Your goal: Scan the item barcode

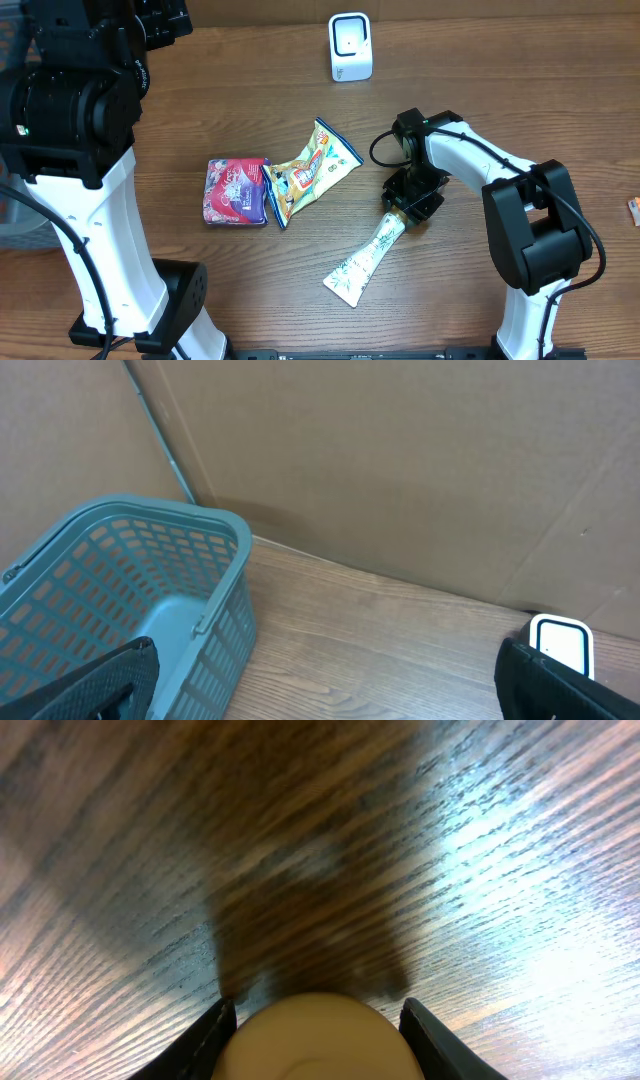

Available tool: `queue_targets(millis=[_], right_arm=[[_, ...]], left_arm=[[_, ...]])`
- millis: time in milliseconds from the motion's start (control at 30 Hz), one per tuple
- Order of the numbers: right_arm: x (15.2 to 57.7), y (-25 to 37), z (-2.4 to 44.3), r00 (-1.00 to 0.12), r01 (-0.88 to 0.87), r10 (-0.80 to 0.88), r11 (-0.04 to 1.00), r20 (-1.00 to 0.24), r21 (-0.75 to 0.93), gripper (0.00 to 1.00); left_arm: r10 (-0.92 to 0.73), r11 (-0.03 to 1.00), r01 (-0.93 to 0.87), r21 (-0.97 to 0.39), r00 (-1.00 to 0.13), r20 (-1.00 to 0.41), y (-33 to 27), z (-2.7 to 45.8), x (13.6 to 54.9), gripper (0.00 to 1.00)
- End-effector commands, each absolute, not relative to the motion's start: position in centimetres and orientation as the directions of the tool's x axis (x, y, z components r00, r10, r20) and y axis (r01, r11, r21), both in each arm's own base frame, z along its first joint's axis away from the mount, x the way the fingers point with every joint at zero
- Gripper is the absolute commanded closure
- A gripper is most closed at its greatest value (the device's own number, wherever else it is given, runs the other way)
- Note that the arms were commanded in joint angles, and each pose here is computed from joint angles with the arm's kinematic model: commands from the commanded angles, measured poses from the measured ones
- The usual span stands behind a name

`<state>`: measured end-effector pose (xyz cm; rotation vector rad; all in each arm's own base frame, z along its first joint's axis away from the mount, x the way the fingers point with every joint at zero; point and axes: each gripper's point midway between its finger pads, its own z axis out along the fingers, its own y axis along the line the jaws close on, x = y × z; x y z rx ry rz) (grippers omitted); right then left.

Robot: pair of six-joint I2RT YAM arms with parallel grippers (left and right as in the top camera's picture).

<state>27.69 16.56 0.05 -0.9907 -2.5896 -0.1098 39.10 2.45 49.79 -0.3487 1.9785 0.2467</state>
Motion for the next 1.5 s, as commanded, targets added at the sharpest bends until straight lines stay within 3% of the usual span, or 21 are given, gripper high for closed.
queue_targets(millis=[0,200,467,800,1200,1400,1467], right_arm=[[27.3,13.8,-2.0,-0.719,0.624,0.646,0.763,0.257,-0.168,0.68],[31.5,12.4,-1.1,-0.810,0.566,0.579,0.813,0.090,-0.140,0.72],[38.9,14.4,5.0,-0.911,0.409,0.410,0.912,-0.056,0.024,0.72],[40.9,18.6,13.8,-0.961,0.251,0.271,0.937,-0.054,0.241,0.76],[38.8,24.8,21.1,-0.997,-0.073,-0.041,0.803,-0.067,0.591,0.77],[37.4,25.7,24.3,-0.944,-0.330,-0.226,0.704,-0.242,0.629,0.78],[36.7,26.2,26.0,-0.882,-0.472,-0.318,0.623,-0.349,0.624,0.78]], left_arm=[[-0.120,0.930,-0.365,0.042,-0.408,-0.905,3.0,49.4,39.5,0.00],[-0.120,0.930,-0.365,0.042,-0.408,-0.905,3.0,49.4,39.5,0.00],[-0.120,0.930,-0.365,0.042,-0.408,-0.905,3.0,49.4,39.5,0.00],[-0.120,0.930,-0.365,0.042,-0.408,-0.905,3.0,49.4,39.5,0.00],[-0.120,0.930,-0.365,0.042,-0.408,-0.905,3.0,49.4,39.5,0.00],[-0.120,0.930,-0.365,0.042,-0.408,-0.905,3.0,49.4,39.5,0.00],[-0.120,0.930,-0.365,0.042,-0.408,-0.905,3.0,49.4,39.5,0.00]])
